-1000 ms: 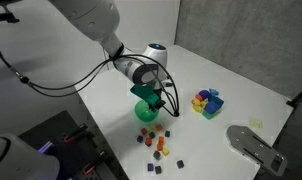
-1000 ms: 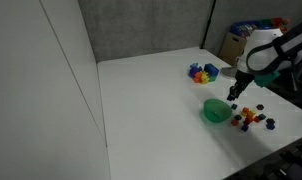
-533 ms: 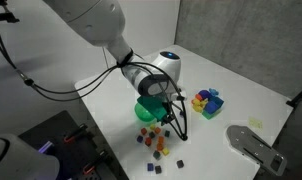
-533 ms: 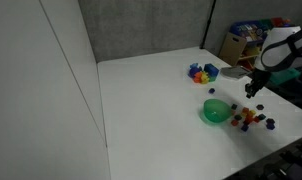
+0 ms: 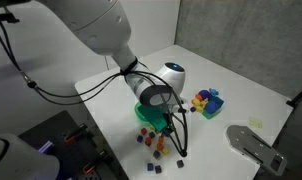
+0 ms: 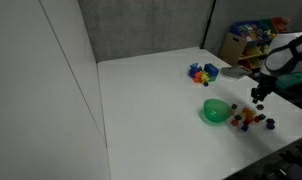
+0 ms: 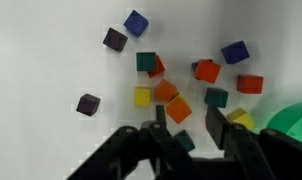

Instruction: Remove the blue block from the green bowl and put it on the table.

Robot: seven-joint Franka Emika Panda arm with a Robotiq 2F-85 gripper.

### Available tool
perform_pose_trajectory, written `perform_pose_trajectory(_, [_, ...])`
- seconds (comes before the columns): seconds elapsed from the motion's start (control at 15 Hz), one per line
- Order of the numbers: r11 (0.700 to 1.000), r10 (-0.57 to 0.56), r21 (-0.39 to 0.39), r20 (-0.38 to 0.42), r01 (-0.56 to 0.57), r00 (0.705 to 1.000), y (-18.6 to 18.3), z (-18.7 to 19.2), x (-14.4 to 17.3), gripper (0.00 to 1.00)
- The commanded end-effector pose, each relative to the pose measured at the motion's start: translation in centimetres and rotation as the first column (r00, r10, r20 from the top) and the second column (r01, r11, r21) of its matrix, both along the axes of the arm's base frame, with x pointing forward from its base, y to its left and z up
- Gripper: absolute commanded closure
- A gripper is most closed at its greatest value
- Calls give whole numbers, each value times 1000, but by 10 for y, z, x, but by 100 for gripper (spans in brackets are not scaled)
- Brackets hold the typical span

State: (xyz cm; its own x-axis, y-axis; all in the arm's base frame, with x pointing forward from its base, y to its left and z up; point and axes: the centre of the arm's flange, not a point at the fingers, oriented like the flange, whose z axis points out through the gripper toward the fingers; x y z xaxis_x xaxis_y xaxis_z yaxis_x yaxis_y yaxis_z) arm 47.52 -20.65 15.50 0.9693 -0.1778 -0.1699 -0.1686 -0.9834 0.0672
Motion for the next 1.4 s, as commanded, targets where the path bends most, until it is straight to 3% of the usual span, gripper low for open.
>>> perform_pose_trajectory(0.0, [1000,-23,-10,-6,23,1000,9,29,-15,23])
perform_pose_trajectory(0.2, [999,-36,-33,-10,36,999,21,49,-21,1])
perform_pose_trajectory(0.27, [998,-42,-43,-10,42,999,27,58,-24,0])
perform_pose_trajectory(0.67, [989,-102,-114,-17,99,995,64,128,-43,0])
perform_pose_trajectory(0.93, [990,-104,-92,9,104,995,80,191,-63,0])
perform_pose_trajectory(1.33, [997,54,-58,84,-49,995,95,279,-84,0])
